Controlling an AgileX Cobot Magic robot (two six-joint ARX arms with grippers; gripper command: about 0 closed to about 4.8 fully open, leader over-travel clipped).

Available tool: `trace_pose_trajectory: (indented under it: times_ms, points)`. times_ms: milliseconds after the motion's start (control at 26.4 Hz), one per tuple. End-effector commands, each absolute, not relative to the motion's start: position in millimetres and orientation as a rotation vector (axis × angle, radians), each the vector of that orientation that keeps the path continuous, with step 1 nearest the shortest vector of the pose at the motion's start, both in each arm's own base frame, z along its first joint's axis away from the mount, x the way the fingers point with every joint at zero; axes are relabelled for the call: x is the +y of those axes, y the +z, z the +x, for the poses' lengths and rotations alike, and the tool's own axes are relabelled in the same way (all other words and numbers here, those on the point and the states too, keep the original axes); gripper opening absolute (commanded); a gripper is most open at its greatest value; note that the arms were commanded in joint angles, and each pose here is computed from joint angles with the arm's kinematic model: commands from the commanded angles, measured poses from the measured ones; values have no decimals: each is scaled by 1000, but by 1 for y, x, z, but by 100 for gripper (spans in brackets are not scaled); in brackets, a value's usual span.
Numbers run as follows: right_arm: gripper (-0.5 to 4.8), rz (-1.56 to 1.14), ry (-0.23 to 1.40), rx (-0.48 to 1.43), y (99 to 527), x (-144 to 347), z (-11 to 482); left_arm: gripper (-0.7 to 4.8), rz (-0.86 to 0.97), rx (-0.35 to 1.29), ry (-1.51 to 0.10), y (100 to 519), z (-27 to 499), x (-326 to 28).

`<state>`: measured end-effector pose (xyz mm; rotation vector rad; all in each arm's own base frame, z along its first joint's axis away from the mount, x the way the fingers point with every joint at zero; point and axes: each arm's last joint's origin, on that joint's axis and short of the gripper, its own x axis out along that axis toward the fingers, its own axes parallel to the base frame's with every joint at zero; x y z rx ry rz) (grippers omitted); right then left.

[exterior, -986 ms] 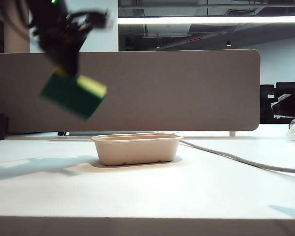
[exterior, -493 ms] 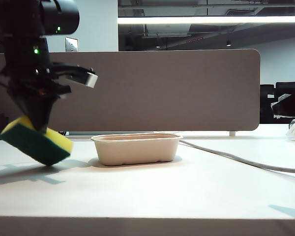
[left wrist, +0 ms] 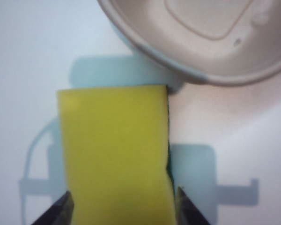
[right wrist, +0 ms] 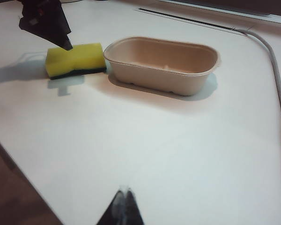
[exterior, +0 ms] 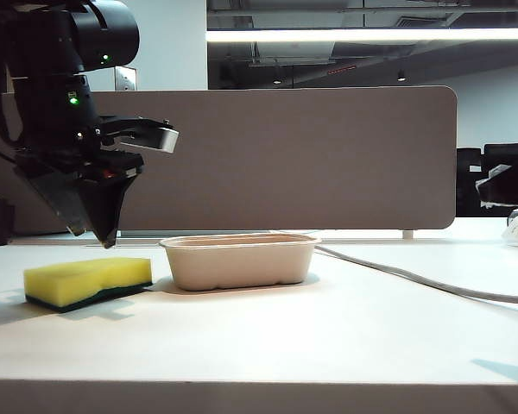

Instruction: Take out the cleaning sponge from the paper lunch box and place it on the table.

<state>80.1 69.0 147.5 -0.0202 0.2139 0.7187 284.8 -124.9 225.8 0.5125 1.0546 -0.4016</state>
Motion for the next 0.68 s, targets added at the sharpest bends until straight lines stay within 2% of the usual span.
trace_pose_trajectory:
  times_ms: [38,114,152,190,228,493,683]
  points:
    - [-5,-14,720,196,149,69,80,318,505,1031,-404,230,285,-126]
    - [-5,-14,720,196,149,69,80,296,504,1013,-398,236,284,-125]
    - [-5,-14,720,196,150,69,80,223,508,995,-383,242,282,-124]
    - [-5,-14,720,196,149,69,80,89,506,970,-377,249,279,-123]
    - [-5,-14,720,196,150,69,80,-9,493,926,-375,260,274,-121]
    - [-5,-11,715,189,150,69,80,-5,215,517,-390,343,219,-98]
    - [-5,5,648,159,153,62,84,-5,156,218,-380,363,165,-92]
